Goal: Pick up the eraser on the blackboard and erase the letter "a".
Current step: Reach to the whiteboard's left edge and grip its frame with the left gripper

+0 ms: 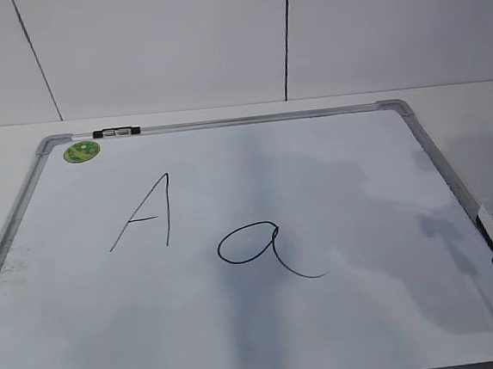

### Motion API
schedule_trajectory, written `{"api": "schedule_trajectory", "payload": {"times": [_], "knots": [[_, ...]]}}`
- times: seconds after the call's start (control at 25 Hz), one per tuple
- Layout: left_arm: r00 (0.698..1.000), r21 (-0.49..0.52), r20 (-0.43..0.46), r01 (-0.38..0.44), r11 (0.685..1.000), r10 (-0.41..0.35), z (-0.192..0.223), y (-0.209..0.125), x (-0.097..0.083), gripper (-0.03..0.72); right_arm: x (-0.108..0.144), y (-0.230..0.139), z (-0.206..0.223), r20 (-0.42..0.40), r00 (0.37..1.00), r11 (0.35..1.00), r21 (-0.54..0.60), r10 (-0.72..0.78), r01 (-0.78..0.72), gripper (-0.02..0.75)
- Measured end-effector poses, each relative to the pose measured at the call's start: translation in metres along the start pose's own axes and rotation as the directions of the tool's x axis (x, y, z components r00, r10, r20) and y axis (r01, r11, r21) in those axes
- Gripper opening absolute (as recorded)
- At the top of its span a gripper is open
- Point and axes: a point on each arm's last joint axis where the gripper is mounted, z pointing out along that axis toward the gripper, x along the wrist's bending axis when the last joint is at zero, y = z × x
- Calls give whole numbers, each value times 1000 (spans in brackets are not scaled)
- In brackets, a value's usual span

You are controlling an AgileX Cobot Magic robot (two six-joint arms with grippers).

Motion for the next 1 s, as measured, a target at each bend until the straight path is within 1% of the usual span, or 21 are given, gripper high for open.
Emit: {"api": "schedule_trajectory", "payload": {"times": [0.32,0.52,0.64,1.0], "knots": [[1000,0,0,0,1000,0,0,0,0,235,1,-13,-21,-4,1000,999,-37,-6,6,538],[1000,0,0,0,1000,0,0,0,0,235,1,-15,-23,-4,1000,1000,-26,-6,6,538],[1000,0,0,0,1000,0,0,0,0,235,2,-16,-23,-16,1000,1000,-10,0,0,538],[1000,0,0,0,1000,0,0,0,0,235,4,-17,-23,-38,999,1000,-8,11,-11,538]]}}
